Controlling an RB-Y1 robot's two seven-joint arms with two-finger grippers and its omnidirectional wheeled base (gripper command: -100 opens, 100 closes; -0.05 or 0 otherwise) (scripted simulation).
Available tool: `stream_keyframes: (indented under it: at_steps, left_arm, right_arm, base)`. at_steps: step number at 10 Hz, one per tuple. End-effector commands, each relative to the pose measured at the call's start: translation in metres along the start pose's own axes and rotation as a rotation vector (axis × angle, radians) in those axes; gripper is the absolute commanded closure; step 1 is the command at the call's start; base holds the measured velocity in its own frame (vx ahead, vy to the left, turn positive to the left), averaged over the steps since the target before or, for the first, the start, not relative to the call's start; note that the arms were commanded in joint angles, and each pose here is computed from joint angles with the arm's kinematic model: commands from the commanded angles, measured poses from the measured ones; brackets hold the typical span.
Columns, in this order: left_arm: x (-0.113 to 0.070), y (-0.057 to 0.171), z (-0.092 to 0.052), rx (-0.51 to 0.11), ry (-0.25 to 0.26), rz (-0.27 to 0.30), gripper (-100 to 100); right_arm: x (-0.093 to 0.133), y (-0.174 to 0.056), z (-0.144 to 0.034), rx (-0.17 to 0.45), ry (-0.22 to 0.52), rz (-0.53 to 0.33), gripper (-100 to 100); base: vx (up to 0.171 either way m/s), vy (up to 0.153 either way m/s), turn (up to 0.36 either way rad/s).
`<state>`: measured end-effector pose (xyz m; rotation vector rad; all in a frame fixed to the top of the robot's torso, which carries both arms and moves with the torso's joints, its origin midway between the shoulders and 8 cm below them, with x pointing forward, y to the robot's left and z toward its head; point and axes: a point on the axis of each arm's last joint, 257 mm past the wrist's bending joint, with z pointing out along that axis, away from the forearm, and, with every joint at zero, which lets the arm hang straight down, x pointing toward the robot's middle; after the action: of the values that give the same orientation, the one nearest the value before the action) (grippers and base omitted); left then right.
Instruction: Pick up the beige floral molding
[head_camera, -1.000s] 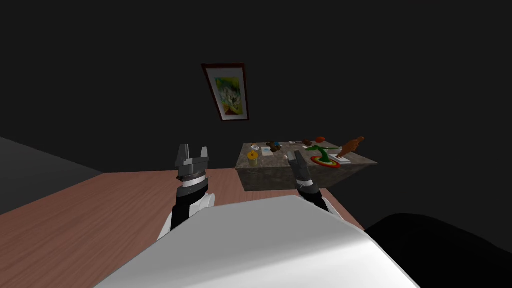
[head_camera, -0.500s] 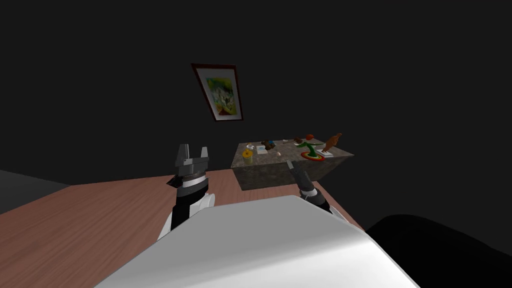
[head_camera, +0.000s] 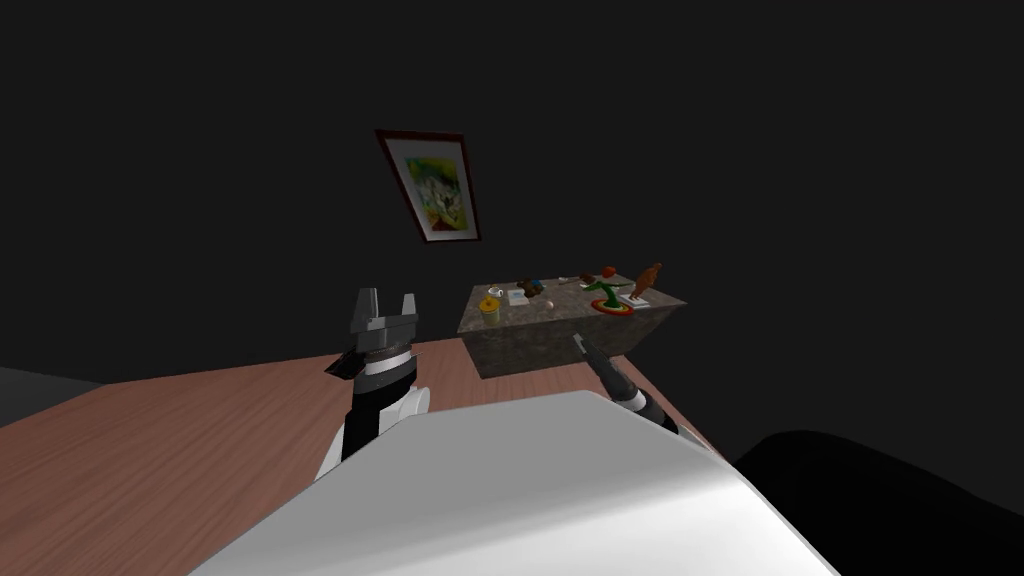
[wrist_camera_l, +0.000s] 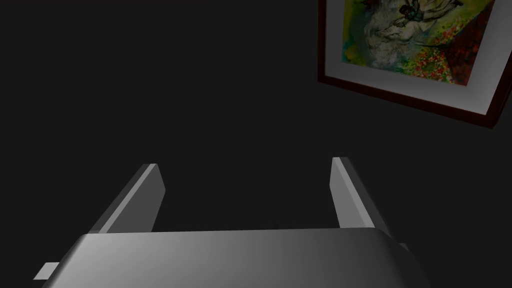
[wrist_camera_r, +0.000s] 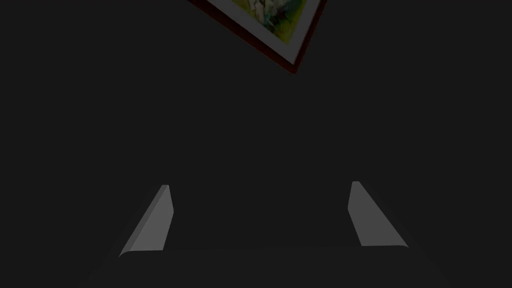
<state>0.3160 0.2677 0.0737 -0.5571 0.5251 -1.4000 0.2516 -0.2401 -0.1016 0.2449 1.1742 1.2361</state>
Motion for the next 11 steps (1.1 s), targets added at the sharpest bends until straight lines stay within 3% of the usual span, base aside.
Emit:
stream_keyframes:
  at_steps: [1,2,5,7,8,10,11]
  left_arm:
    - [0.000,0.000,0.000,0.000,0.000,0.000,0]
    - [0.000,0.000,0.000,0.000,0.000,0.000,0]
    - [0.000,0.000,0.000,0.000,0.000,0.000,0]
    - [0.000,0.000,0.000,0.000,0.000,0.000,0]
    - [0.000,0.000,0.000,0.000,0.000,0.000,0]
    - [0.000,0.000,0.000,0.000,0.000,0.000,0]
    - [0.000,0.000,0.000,0.000,0.000,0.000,0]
  right_arm:
    - [0.013,-0.011,-0.022,0.036,0.081,-0.011,-100]
    - [0.016,-0.015,-0.026,0.043,0.110,-0.013,-100]
    - [0.033,-0.032,-0.069,0.107,0.261,-0.033,-100]
    - [0.034,-0.038,-0.077,0.121,0.309,-0.037,-100]
    - [0.039,-0.046,-0.099,0.153,0.379,-0.048,-100]
    - [0.039,-0.050,-0.105,0.162,0.417,-0.052,-100]
    - [0.041,-0.058,-0.129,0.194,0.490,-0.063,-100]
  base:
    - [-0.061,-0.028,-0.042]
    - [-0.054,-0.018,-0.020]
    - [-0.066,-0.017,0.012]
    - [-0.037,-0.006,0.009]
    - [-0.029,0.000,0.067]
    - [-0.029,0.001,0.023]
    - [-0.038,0.009,0.117]
